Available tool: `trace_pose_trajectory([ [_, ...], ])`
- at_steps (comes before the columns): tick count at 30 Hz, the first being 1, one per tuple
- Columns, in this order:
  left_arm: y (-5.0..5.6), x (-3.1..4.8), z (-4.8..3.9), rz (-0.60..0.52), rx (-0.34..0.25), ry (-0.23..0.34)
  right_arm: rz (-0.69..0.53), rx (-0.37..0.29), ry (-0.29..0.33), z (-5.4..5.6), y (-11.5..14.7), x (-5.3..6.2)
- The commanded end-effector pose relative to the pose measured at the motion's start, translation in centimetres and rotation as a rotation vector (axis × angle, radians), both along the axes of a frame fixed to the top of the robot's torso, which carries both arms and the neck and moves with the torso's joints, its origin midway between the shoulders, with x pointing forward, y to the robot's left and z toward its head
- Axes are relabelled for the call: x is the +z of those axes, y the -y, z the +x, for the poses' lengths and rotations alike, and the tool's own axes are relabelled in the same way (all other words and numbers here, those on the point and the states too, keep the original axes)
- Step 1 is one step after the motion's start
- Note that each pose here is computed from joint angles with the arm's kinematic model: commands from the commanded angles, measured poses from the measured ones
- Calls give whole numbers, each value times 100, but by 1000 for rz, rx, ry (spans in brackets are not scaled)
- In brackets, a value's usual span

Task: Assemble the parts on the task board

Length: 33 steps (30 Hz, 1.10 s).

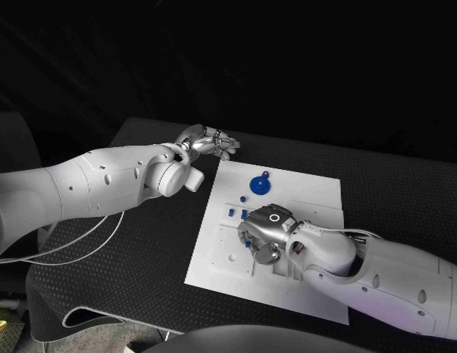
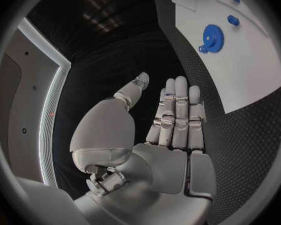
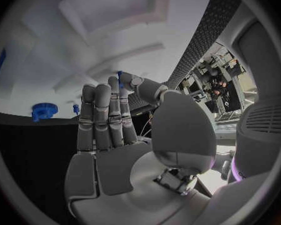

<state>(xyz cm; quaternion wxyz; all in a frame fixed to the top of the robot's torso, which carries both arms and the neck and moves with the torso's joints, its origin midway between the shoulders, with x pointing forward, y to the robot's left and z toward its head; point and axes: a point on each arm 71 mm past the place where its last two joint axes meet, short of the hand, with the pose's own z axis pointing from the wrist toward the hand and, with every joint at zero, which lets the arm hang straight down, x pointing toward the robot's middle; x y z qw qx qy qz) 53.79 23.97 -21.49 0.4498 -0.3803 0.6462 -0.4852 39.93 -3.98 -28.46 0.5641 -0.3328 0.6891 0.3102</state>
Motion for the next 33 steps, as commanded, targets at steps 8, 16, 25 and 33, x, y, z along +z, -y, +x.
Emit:
trace_pose_trajectory([
  [8, 46, 9, -6, -14, -19, -1, -57, 20, -29, -28, -39, -107],
  [16, 42, 6, -7, -13, -20, -5, -64, 11, -55, -9, -27, -150],
  [25, 28, 6, -10, -13, -21, -8, -21, -24, -53, 31, 63, -135],
  [33, 2, 5, -7, -12, -16, -7, 38, -44, -23, 37, 137, -80],
])
